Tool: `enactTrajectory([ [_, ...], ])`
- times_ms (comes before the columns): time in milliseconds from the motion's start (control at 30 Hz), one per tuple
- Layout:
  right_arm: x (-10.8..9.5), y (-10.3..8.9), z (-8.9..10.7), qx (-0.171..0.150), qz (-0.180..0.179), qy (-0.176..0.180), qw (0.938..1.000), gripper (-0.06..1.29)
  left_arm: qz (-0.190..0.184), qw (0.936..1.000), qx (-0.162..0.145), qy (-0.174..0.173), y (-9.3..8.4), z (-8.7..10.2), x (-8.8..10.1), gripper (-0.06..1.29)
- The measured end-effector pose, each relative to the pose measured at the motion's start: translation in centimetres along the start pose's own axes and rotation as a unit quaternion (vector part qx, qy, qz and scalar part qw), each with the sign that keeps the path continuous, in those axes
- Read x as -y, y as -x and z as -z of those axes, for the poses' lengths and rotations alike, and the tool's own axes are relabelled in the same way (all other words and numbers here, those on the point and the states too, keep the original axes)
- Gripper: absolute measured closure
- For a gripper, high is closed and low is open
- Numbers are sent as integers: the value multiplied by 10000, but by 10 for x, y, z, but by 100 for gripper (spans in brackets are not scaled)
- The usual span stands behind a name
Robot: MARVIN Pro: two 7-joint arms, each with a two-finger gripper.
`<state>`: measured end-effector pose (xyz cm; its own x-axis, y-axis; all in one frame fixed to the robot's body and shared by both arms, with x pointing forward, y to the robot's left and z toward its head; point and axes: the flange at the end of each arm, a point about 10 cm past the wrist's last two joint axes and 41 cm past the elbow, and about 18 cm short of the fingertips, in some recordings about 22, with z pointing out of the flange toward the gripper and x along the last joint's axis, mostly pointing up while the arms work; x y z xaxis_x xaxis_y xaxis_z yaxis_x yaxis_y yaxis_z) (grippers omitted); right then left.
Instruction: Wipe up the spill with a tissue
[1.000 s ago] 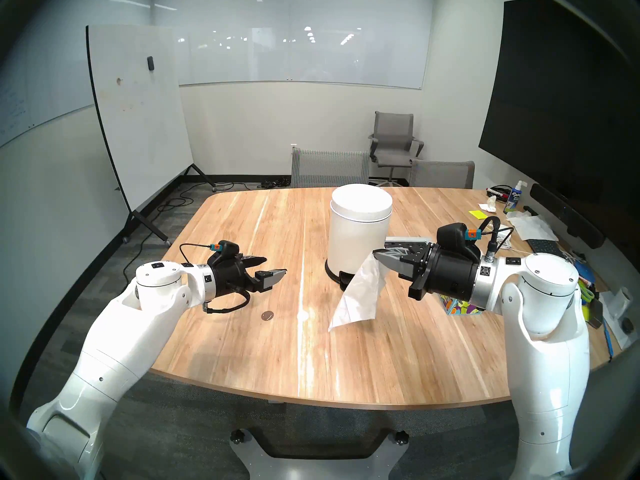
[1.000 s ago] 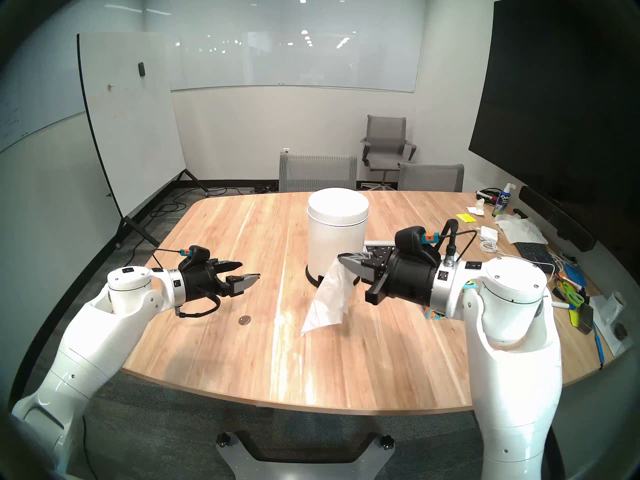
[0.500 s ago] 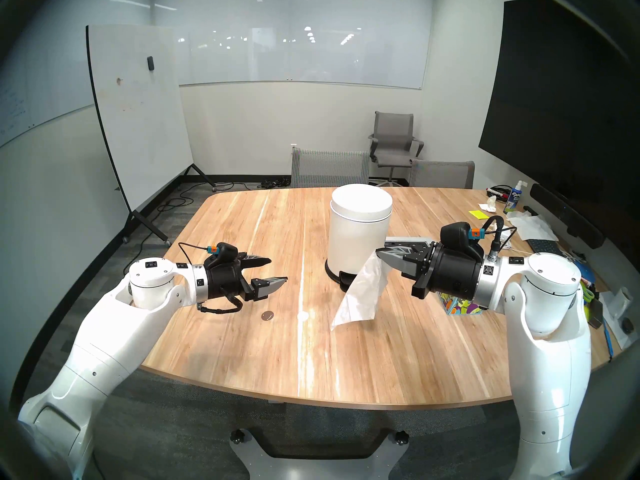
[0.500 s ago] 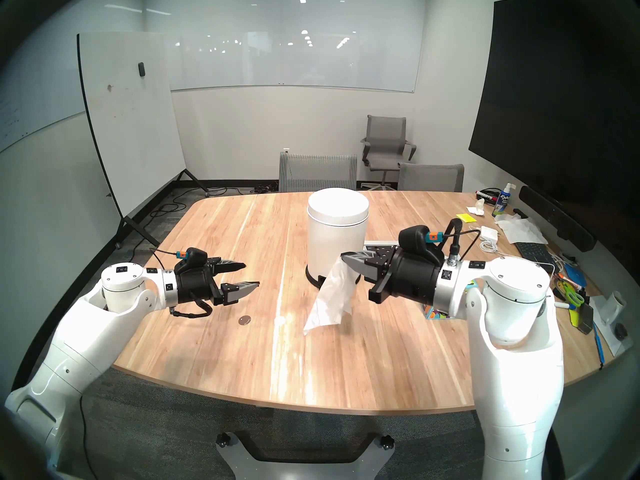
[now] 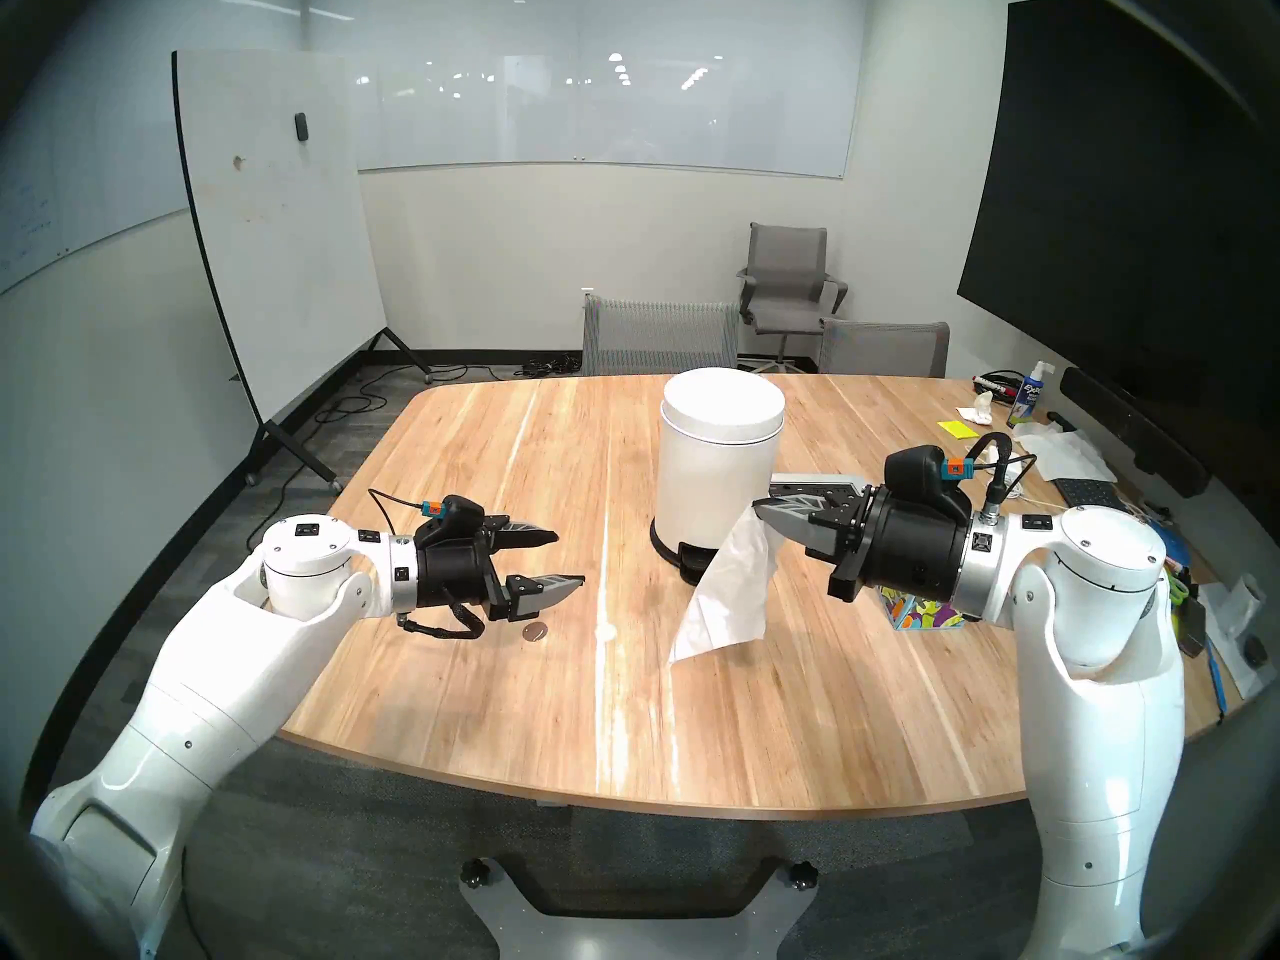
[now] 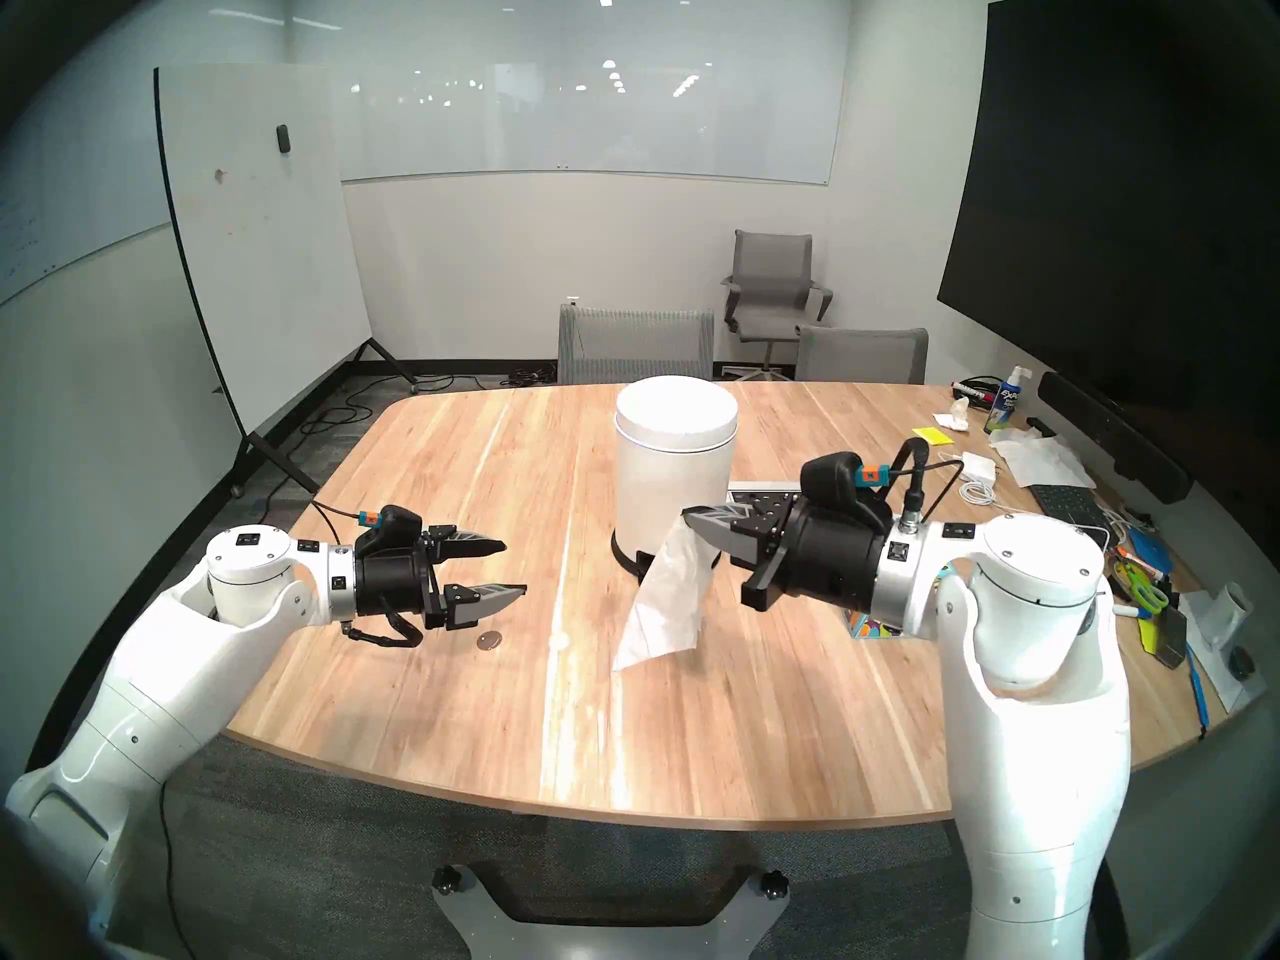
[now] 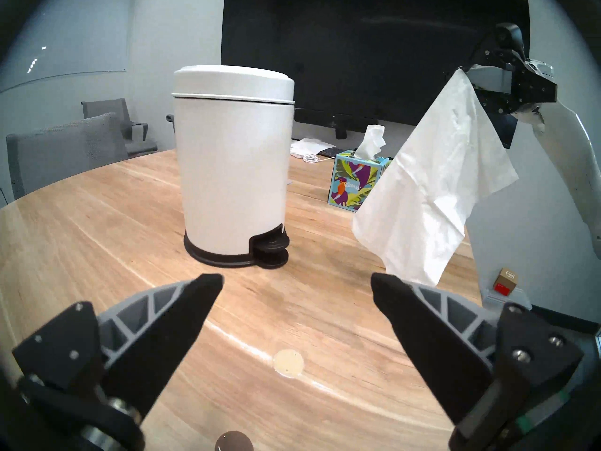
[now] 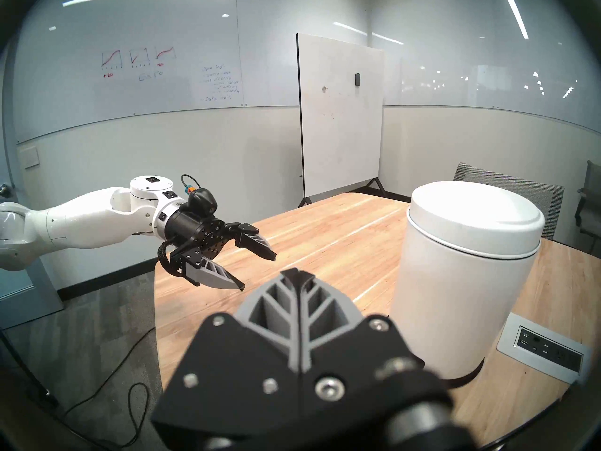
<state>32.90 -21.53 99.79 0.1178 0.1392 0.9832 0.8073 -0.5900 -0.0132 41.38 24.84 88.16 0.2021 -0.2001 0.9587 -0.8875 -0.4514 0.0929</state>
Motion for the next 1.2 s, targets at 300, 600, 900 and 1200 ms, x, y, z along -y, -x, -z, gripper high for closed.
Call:
enactTrajectory([
  [300,1,0,-3,17,-26,-75,10000,125,80,9999,44,126,-1,0,-3,0],
  [600,1,-1,-5,24,-41,-119,9999,125,46,9998,47,196,0,-7,-9,0],
  [900,0,-4,-5,6,-30,-94,10000,125,-43,9998,99,159,3,-16,-13,0],
  [1200,-1,-8,-6,6,-43,-52,10000,125,-104,9997,161,171,8,-25,-21,0],
])
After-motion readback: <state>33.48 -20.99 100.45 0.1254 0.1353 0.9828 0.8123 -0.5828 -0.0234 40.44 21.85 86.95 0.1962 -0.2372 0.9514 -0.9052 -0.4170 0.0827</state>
